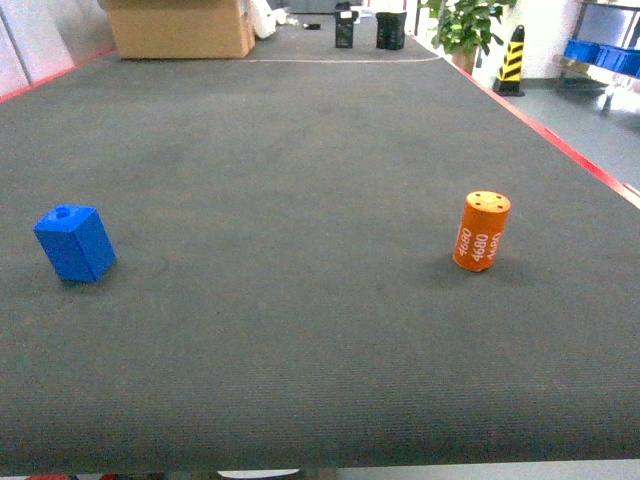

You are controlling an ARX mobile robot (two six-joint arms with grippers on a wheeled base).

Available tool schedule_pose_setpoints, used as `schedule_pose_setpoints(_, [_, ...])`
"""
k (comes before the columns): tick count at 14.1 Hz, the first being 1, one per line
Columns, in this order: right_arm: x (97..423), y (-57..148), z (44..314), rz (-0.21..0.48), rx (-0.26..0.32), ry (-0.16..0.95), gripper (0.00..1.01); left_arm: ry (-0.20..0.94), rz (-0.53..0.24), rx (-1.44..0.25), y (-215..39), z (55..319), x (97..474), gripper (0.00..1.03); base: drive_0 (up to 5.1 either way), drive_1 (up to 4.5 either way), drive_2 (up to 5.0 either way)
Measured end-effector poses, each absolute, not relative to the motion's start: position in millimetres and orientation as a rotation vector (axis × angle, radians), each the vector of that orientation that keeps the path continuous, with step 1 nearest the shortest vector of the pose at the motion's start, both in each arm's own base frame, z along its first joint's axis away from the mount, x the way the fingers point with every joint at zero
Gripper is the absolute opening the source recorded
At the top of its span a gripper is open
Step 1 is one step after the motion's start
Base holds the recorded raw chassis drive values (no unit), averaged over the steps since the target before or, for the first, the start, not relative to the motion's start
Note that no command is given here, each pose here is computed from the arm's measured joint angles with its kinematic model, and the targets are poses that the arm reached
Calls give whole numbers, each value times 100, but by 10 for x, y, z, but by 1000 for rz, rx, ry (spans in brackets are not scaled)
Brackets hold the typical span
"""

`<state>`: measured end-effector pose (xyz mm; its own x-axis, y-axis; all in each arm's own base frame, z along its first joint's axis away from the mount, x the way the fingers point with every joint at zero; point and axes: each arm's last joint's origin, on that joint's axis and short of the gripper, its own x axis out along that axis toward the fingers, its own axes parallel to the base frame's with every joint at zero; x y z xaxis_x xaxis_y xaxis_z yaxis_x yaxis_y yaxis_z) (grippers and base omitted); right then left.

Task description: Sort blue parts and orange caps into right shelf containers

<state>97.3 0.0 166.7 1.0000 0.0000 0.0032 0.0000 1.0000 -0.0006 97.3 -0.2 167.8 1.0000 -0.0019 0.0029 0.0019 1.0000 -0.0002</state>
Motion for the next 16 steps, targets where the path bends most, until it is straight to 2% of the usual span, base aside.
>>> schedule_pose_setpoints(11, [973,0,1667,0,-1,-3,98,-3,-2,0,-2,1678,973,98,0,0,0])
schedule_pose_setpoints(14, [1158,72,1595,66,-40,201,98,-3,-2,0,-2,1678,973,98,0,0,0])
schedule_pose_setpoints(16, [1516,119,1709,50,-44,216,98,-3,0,0,-2,1679,973,98,0,0,0])
